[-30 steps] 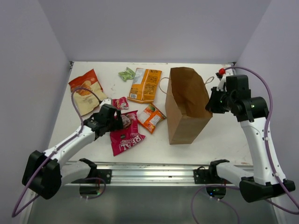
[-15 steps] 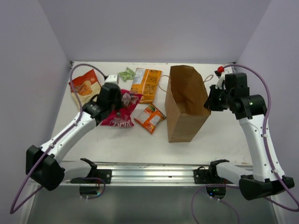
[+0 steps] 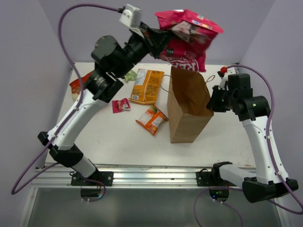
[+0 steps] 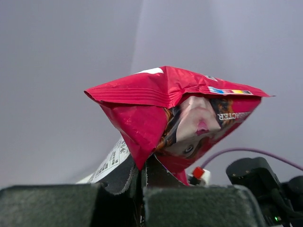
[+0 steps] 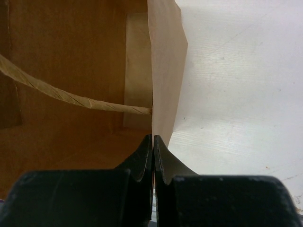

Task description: Place the snacks into the paper bag

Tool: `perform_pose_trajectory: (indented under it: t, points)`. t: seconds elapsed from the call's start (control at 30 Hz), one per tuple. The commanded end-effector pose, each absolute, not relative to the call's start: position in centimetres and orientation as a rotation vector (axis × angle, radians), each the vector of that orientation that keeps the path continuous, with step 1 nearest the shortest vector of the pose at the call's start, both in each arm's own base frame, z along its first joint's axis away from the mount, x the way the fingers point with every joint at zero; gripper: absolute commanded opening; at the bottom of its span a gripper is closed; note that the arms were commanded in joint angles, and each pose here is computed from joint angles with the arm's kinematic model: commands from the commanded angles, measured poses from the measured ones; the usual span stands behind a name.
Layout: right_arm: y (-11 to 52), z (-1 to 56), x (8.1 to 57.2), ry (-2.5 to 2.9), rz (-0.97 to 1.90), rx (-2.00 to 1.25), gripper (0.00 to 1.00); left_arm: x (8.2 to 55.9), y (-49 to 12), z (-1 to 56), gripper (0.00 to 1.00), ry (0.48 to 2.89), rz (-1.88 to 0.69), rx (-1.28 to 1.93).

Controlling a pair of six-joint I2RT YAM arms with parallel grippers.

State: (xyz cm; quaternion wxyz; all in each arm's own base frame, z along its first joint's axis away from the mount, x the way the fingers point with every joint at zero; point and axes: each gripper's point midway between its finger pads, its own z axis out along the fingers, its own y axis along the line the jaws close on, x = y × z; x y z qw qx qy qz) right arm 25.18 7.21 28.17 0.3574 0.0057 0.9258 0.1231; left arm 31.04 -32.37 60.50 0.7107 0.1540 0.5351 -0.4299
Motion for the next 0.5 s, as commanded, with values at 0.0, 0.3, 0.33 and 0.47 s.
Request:
perform_pose_trajectory:
  t: [0.0, 0.3, 0.33, 0.47]
  points:
    - [7.9, 28.8, 25.6, 2.354, 0.359, -0.002, 0.0, 29.4, -38.8, 57.7, 0.0, 1.181, -1.114, 0.523]
    - [7.8, 28.2, 25.4, 2.367, 0.354, -0.012, 0.0, 28.2, -43.5, 45.0, 0.0, 1.381, -1.18, 0.673]
    - [7.8, 28.2, 25.5, 2.364, 0.355, -0.012, 0.0, 28.0, -43.4, 44.6, 0.0, 1.394, -1.172, 0.676]
    - [8.1, 27.7, 25.6, 2.374, 0.371, -0.011, 0.0, 27.9, -43.0, 46.0, 0.36, 1.354, -1.129, 0.679]
